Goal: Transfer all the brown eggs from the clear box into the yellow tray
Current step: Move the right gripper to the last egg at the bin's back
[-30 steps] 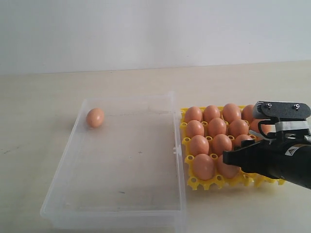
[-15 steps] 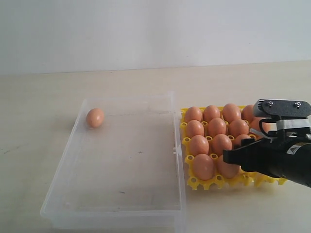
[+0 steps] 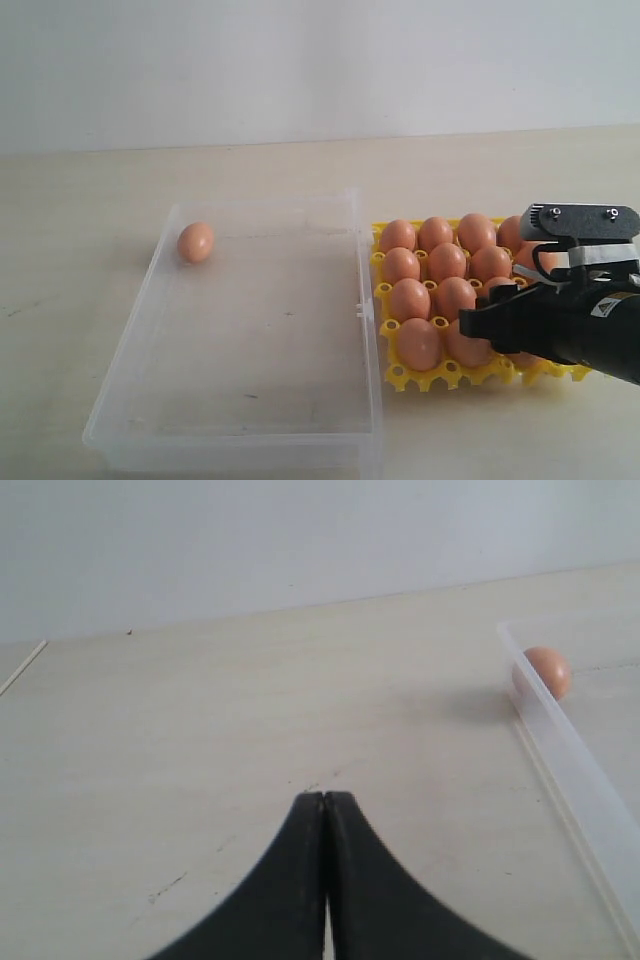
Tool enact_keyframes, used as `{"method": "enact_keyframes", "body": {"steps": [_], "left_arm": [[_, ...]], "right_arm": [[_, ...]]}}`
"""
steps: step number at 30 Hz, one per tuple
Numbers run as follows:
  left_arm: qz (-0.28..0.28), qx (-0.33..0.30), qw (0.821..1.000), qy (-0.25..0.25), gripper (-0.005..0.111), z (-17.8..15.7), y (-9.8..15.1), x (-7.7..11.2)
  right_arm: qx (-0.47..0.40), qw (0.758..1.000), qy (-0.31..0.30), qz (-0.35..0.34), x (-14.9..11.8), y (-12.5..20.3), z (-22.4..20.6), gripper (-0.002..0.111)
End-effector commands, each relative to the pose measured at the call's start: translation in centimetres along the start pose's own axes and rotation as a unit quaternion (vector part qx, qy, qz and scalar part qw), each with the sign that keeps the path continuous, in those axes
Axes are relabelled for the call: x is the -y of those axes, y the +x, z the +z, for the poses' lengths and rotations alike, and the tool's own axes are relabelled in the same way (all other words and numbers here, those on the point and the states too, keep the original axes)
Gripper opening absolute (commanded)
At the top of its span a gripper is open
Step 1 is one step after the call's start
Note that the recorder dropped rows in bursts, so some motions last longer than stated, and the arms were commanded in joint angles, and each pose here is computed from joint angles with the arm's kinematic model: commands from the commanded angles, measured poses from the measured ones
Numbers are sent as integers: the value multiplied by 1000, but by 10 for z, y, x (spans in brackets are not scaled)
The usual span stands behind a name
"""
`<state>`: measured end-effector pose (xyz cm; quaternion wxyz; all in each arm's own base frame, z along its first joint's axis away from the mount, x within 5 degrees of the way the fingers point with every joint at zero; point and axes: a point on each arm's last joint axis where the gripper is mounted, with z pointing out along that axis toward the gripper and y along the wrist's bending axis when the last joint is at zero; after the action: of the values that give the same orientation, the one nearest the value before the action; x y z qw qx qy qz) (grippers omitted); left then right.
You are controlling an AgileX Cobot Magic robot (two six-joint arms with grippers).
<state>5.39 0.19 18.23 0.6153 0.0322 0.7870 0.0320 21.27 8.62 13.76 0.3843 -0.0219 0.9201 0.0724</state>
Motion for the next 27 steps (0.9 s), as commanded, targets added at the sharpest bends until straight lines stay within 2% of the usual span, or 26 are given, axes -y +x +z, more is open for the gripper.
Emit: {"method": "enact_keyframes", "body": {"steps": [1,5,14,27], "left_arm": [[-1,8,1000,0,0,0,-2,0],[-1,8,1000,0,0,0,-2,0],[-1,8,1000,0,0,0,-2,0],[-1,8,1000,0,0,0,-2,0]], "right_arm": [[13,1000,0,-7,0,-4,-1,61],[24,1000,-6,-4,-2,-11,-4,61],[81,995,-57,-19,-18,-53,-33,58],[72,995,-70,-20,-21,-56,-38,57]]}}
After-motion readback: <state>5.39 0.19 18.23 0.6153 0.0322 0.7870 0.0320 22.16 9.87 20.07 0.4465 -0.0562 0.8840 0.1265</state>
